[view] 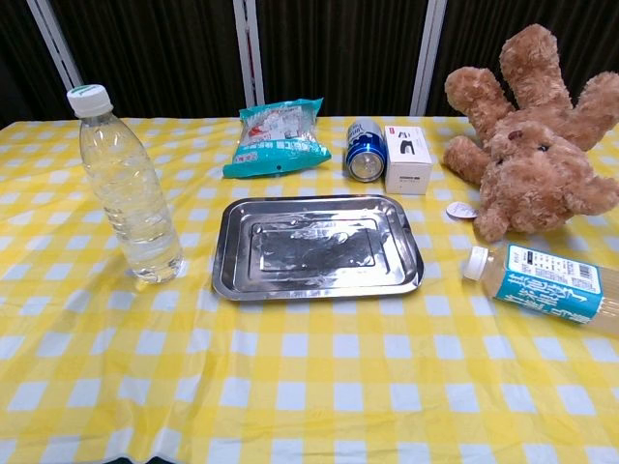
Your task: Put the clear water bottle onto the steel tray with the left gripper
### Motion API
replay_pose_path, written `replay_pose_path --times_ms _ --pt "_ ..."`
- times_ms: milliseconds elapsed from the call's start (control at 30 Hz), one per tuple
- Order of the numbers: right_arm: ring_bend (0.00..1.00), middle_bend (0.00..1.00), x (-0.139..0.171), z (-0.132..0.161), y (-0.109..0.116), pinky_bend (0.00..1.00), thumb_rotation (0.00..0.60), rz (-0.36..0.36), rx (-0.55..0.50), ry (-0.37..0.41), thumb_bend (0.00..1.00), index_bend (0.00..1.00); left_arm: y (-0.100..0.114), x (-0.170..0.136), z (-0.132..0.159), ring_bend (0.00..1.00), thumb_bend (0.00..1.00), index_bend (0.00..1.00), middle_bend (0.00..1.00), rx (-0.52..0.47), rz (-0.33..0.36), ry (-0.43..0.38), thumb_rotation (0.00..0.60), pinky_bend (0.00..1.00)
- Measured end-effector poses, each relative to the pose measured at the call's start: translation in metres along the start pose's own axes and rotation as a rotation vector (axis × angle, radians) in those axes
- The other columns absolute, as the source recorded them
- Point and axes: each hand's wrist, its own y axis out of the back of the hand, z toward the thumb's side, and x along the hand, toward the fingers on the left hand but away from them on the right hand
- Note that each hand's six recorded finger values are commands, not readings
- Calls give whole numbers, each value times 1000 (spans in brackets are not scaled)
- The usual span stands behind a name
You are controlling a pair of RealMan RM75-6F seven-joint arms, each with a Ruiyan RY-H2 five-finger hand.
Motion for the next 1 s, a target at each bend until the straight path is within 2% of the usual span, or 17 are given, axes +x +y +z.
replay_pose_path --times_ms 400,633,800,900,1000 --pt "0 0 5 0 5 0 600 2 -7 -7 49 97 -1 1 2 0 230 132 46 -21 -4 -4 600 0" --pt "0 0 7 1 2 0 600 22 -5 -7 49 97 -6 3 2 0 228 126 48 -24 -29 -6 600 0" --pt "0 0 7 1 2 0 600 23 -14 -8 49 97 -8 3 5 0 227 132 90 -38 -28 -16 600 0" --pt "0 0 7 -1 2 0 600 29 -22 -11 49 97 -13 7 8 0 210 132 96 -86 -39 -24 600 0" --pt "0 0 7 0 1 0 600 36 -30 -8 49 97 -24 16 14 0 185 132 70 -207 -95 -29 600 0"
